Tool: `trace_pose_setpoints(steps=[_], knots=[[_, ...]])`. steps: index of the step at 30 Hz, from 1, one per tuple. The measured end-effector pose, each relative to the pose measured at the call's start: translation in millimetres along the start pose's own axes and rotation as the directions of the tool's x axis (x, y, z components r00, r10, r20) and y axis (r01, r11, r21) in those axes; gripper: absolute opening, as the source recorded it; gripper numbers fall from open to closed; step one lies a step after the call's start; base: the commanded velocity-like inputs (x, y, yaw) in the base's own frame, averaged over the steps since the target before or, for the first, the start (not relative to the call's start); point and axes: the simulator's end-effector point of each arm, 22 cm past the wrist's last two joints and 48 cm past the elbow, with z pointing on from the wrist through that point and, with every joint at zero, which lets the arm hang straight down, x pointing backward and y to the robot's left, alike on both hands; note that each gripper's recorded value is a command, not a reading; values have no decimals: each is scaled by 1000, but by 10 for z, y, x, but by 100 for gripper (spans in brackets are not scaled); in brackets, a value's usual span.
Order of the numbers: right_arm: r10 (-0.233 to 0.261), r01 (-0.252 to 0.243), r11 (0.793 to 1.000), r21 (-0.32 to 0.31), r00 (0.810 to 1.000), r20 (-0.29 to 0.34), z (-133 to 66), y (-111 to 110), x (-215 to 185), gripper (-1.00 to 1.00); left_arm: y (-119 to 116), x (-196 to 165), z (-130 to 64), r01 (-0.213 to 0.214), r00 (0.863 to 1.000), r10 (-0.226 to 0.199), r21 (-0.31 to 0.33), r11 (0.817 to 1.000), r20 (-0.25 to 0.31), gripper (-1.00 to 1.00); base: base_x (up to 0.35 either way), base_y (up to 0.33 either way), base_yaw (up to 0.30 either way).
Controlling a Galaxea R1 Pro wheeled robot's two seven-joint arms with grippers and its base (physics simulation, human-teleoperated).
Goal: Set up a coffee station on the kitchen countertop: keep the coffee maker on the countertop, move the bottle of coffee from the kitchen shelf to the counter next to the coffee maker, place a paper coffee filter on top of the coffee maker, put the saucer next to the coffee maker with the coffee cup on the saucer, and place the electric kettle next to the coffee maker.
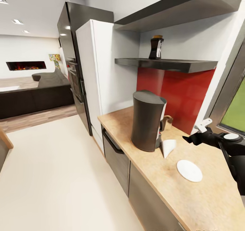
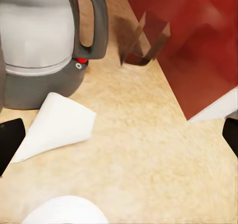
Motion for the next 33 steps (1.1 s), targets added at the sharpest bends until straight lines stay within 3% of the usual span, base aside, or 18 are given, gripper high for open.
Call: trace_pose_setpoints(steps=[12, 16, 25, 28, 33], knots=[[5, -5, 1000, -7, 1000, -10, 24, 19, 47, 100, 1, 0, -1, 0, 1000, 0, -1, 1000, 0, 100, 223, 156, -265], [17, -18, 1000, -22, 999, -39, 88, 53, 171, 100, 0, 0, 1, 1, 1000, -1, 0, 1000, 0, 100, 34, 12, -252], [20, -47, 986, -161, 986, -163, 306, 456, 657, 100, 0, 3, 1, -1, 1000, 1, 0, 1000, -1, 100, 3, 1, -36], [-19, -18, 979, -204, 984, -178, 340, 643, 690, 100, 0, 8, 0, -1, 1000, 1, 0, 1000, -2, 100, 41, 0, -1], [-29, -10, 977, -214, 983, -180, 343, 689, 696, 100, 0, 11, -3, -1, 1000, 1, 0, 1000, -3, 100, 176, 0, 0]])
